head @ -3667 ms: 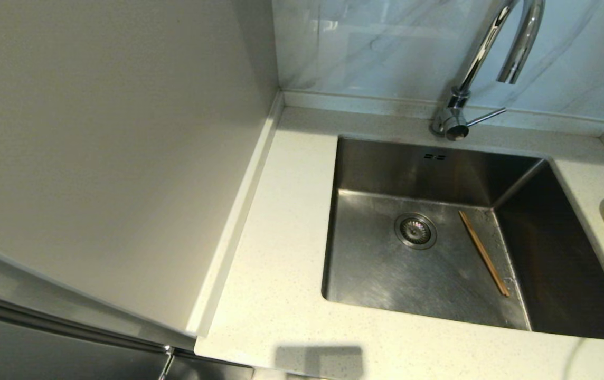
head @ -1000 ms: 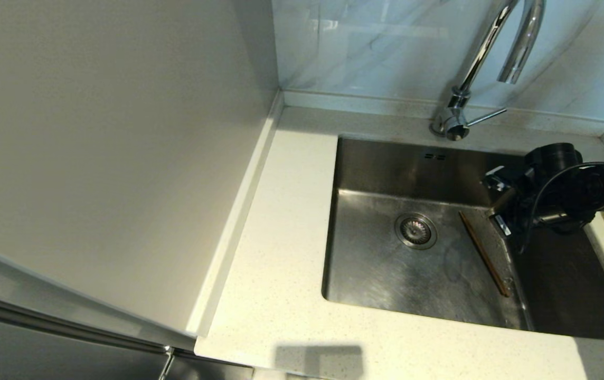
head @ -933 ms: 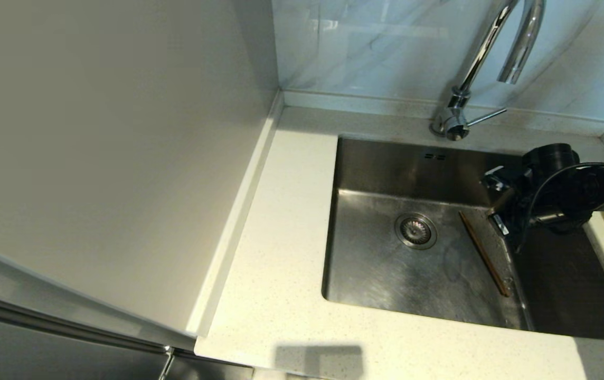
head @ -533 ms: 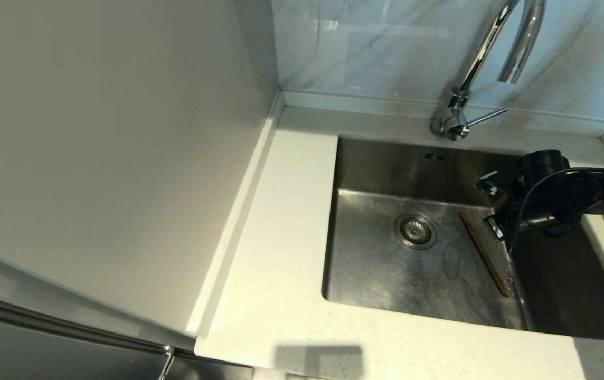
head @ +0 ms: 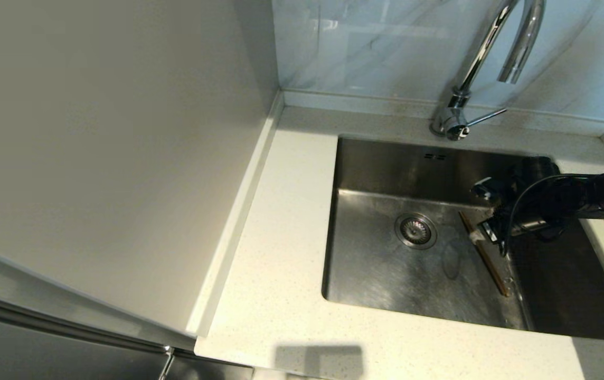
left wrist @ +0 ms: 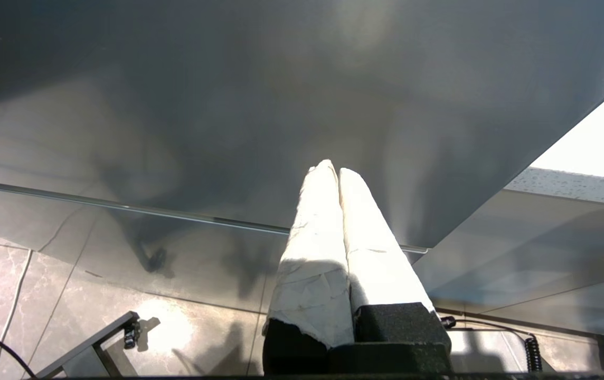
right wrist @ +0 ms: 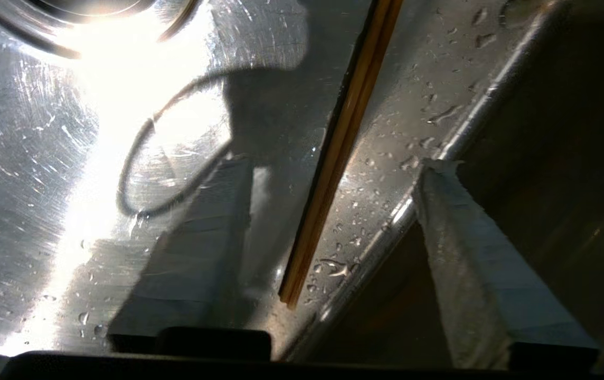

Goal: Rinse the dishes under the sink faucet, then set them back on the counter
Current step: Put the chopsticks back to the table from the sink

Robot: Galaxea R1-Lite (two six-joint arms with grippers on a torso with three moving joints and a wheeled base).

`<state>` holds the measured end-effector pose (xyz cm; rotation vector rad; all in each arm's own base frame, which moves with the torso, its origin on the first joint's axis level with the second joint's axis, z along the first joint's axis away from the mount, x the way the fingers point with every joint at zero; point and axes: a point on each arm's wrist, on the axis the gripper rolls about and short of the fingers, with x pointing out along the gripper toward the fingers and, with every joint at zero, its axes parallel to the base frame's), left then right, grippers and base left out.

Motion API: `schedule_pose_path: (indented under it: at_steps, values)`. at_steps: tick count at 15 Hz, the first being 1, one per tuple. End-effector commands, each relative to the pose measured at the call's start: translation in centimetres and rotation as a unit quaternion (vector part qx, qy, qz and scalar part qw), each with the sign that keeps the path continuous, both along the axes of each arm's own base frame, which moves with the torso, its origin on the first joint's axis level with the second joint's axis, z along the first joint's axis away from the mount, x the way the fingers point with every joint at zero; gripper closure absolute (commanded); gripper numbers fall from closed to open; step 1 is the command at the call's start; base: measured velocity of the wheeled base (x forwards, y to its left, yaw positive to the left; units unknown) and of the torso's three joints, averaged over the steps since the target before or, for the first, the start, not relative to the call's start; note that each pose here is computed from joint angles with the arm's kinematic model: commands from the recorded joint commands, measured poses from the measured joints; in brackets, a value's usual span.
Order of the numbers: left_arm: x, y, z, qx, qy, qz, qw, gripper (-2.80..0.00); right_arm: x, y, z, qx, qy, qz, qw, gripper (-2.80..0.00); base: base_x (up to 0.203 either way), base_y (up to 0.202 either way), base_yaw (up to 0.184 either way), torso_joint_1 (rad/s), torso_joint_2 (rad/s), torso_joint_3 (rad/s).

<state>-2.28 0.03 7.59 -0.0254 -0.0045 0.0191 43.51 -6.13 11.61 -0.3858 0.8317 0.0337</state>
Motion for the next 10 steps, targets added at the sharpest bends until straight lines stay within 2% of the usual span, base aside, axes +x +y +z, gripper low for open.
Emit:
schedule_pose_path:
  at_steps: [1,6,10]
  values:
    - [0.0,0.0,0.0,0.0,-0.002,0.0,1.0,0.0,0.7,-0.3,-1.5,0.004,0.012,0.001,1.0,-2.8,0.0,0.0,0.0,0.0,0.0,0.0]
    - [0.0,0.0,0.0,0.0,-0.002,0.0,1.0,0.0,2.8,-1.0,-2.7,0.031,0.0,0.006,0.999,-2.8,0.0,0.0,0.0,0.0,0.0,0.0]
    - [0.0,0.0,0.0,0.0,-0.002,0.0,1.0,0.0,3.5,-2.5,-3.2,0.053,0.022,0.0,0.998,-2.8,0.0,0.0,0.0,0.0,0.0,0.0]
